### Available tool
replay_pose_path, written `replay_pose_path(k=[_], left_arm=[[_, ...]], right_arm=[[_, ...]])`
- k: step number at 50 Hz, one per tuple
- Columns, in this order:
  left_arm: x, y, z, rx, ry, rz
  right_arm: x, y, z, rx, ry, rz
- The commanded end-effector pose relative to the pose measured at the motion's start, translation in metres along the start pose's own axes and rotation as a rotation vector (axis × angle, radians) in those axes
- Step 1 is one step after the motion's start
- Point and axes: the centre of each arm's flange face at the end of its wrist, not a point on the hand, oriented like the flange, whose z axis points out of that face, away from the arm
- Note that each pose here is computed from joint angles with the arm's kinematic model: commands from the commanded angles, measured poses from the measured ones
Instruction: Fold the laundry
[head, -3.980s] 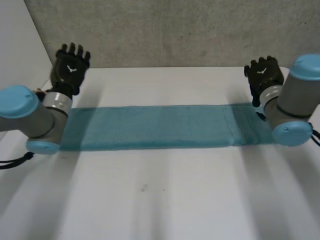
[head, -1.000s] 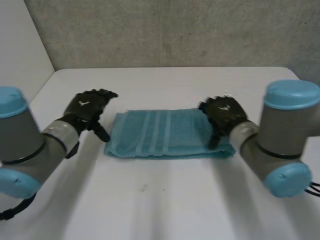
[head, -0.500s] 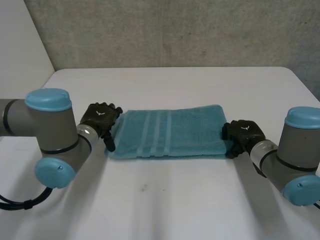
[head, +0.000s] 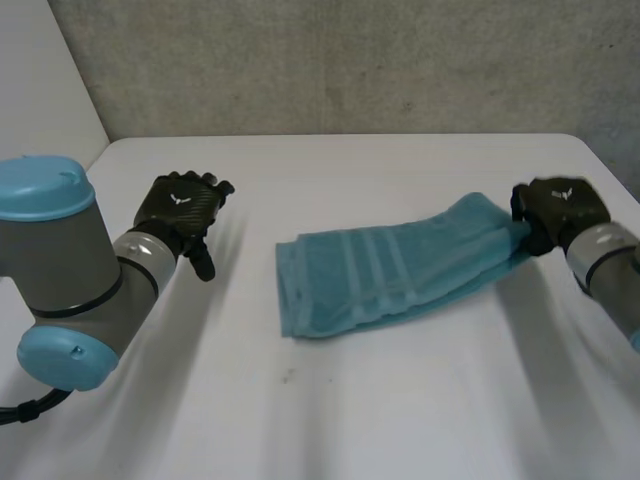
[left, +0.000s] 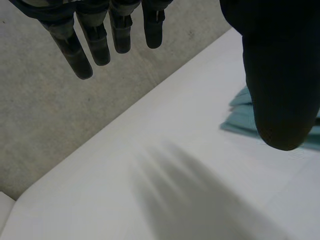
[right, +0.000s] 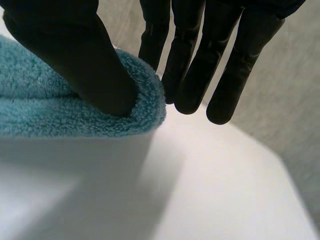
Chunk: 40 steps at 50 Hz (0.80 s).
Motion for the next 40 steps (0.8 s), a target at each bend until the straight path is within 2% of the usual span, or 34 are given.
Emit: replay_pose_path(k=[1,2,4,7,8,9,14,17,21,26,28,30,32,34,38,40], left_arm=[[-0.002,-0.004,-0.002,0.01,-0.008,0.0],[-0.002,-0.004,-0.002,0.01,-0.008,-0.002],[-0.002,-0.004,-0.002,0.009,-0.009,-0.008],[-0.002,-0.007,-0.003,0.017,-0.01,-0.032],[-0.004,-0.009,-0.004,0.023,-0.015,-0.055],[-0.004,-0.01,-0.005,0.027,-0.016,-0.07],[-0.006,-0.015,-0.004,0.043,-0.016,-0.162],[-0.002,-0.019,-0.004,0.057,0.0,-0.186],[0.003,-0.027,-0.002,0.083,0.015,-0.189],[0.027,-0.046,0.002,0.142,0.074,-0.181],[0.04,-0.053,0.004,0.163,0.103,-0.178],[0.052,-0.056,0.005,0.171,0.132,-0.186],[0.057,-0.055,0.006,0.167,0.143,-0.193],[0.08,-0.043,0.008,0.119,0.198,-0.248],[0.097,-0.02,0.013,0.034,0.225,-0.295],[0.1,-0.009,0.015,-0.006,0.227,-0.31]], right_arm=[[-0.063,-0.071,-0.014,0.172,-0.164,-0.127],[-0.084,-0.081,-0.02,0.208,-0.22,-0.138],[-0.096,-0.082,-0.023,0.217,-0.255,-0.144],[-0.144,-0.072,-0.031,0.225,-0.387,-0.168],[-0.144,-0.072,-0.031,0.225,-0.387,-0.168],[-0.192,-0.056,-0.05,0.223,-0.554,-0.199],[-0.232,-0.02,-0.068,0.148,-0.704,-0.228],[-0.232,-0.009,-0.064,0.115,-0.694,-0.227],[-0.22,-0.025,-0.061,0.133,-0.62,-0.201],[-0.153,-0.071,-0.048,0.18,-0.367,-0.054],[-0.145,-0.074,-0.047,0.181,-0.346,-0.025],[-0.125,-0.077,-0.041,0.164,-0.309,0.091],[-0.12,-0.076,-0.038,0.148,-0.306,0.156],[-0.116,-0.076,-0.034,0.141,-0.309,0.201],[-0.112,-0.072,-0.029,0.129,-0.324,0.216],[-0.116,-0.048,-0.014,0.057,-0.351,0.221]])
